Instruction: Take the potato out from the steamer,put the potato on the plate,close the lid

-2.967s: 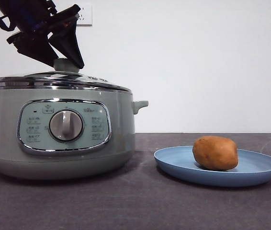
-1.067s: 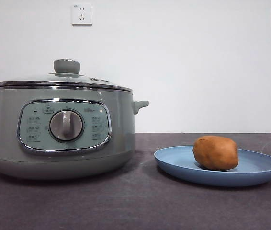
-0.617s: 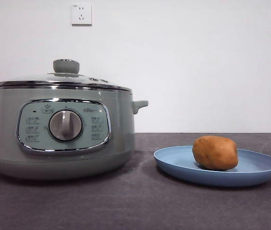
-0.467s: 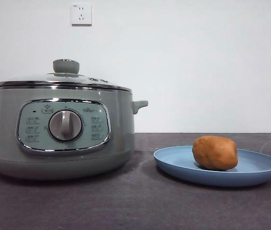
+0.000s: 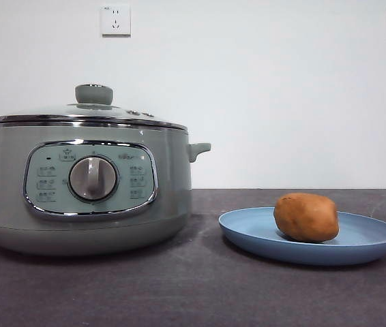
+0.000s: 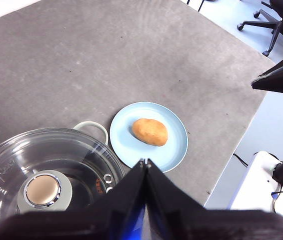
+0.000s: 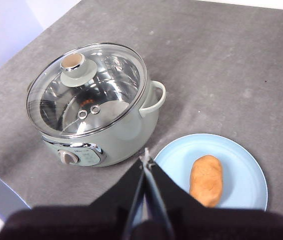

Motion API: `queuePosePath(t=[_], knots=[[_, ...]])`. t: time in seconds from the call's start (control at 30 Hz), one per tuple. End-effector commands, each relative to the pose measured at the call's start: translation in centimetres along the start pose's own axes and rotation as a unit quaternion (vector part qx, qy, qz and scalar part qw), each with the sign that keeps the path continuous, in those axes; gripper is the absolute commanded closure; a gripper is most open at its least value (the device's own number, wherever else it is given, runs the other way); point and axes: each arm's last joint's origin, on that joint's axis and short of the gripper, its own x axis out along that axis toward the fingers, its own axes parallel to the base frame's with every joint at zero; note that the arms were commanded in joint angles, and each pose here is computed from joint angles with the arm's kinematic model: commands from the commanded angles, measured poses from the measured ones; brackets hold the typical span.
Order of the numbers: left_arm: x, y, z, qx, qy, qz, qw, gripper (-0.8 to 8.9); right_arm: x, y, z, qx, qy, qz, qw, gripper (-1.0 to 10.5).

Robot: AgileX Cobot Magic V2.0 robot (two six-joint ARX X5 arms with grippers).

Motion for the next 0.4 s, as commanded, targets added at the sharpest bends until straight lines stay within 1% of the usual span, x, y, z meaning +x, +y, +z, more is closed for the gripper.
queuePosePath(t=[0.03,0.13,0.2,0.3,0.4], knots=[[0.3,0.0,-0.2,-0.006,0.012,-0.003,1.000,8.17,0.1,0.0,-0.1,0.002,0.001,0.000,1.000,9.5],[0.3,0.1,-0.1,-0.006,0.011,-0.001,1.000,8.17,0.1,0.0,-0.1,0.002,0.000,0.000,1.000,9.5],[-0.1,0.2,-0.2,-0.008,0.007,0.010,1.000,8.17,0.1,0.0,-0.1,0.002,0.001,0.000,1.000,9.5],[-1.7,-0.7,-0.5,0.001,-0.012,0.021,1.000,8.17,0.1,0.0,-0.1,0.002,0.001,0.000,1.000,9.5],[-4.2,-2.3,-1.2,0.015,-0.044,0.025,0.999,8.17,0.1,0.0,-0.1,0.002,0.001,0.000,1.000,9.5]])
